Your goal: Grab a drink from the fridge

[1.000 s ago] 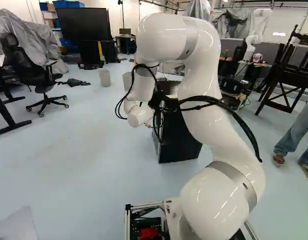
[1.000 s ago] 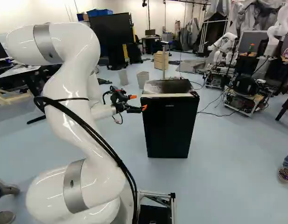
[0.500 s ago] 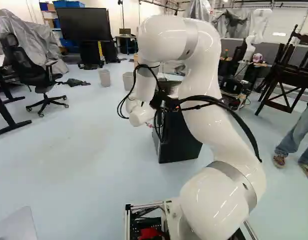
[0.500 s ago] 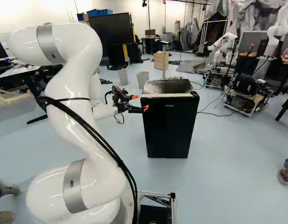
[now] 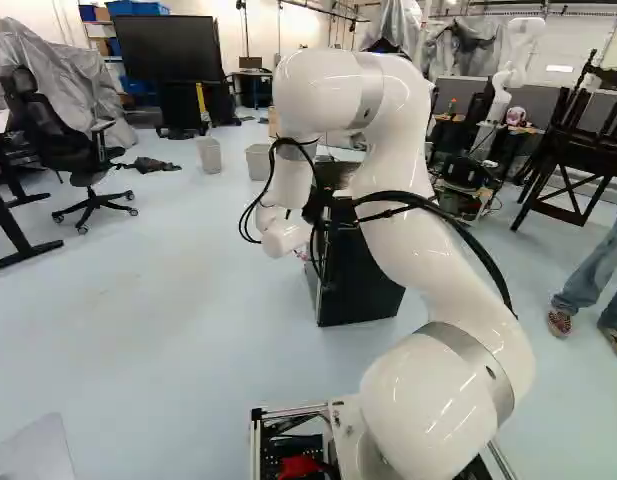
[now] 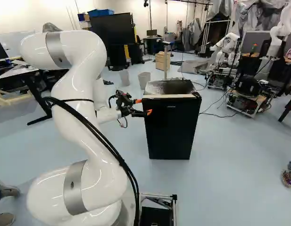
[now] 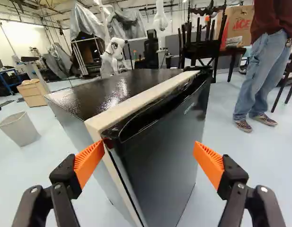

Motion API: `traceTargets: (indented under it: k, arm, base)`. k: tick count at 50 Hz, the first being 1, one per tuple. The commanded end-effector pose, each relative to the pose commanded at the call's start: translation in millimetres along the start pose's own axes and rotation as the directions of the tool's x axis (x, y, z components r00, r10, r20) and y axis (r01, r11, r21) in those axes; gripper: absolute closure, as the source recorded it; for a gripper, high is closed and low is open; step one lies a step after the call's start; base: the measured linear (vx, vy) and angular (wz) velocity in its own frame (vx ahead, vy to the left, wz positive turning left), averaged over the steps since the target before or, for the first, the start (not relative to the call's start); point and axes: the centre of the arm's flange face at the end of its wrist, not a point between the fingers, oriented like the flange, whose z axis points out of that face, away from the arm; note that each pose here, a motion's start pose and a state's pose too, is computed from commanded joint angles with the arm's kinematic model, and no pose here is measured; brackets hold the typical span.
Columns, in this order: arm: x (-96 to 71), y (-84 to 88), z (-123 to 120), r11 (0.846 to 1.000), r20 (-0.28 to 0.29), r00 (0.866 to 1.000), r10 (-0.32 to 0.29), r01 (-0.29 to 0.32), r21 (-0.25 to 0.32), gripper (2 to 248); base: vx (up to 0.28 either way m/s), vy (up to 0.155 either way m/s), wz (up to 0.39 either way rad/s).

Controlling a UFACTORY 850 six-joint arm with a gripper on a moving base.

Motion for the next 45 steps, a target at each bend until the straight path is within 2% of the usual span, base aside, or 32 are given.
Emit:
traceTargets:
  k: [26,45]
  arm:
    - [1.1,5.5,4.2,1.000,0.000,1.000,-0.002,0.002,-0.013,3]
    - [2.9,20.5,-7.5,1.000,0.010,1.000,-0.027,0.027,-0.007,3]
  base:
    - [0.000,0.000,0.000]
    - [0.000,0.000,0.000]
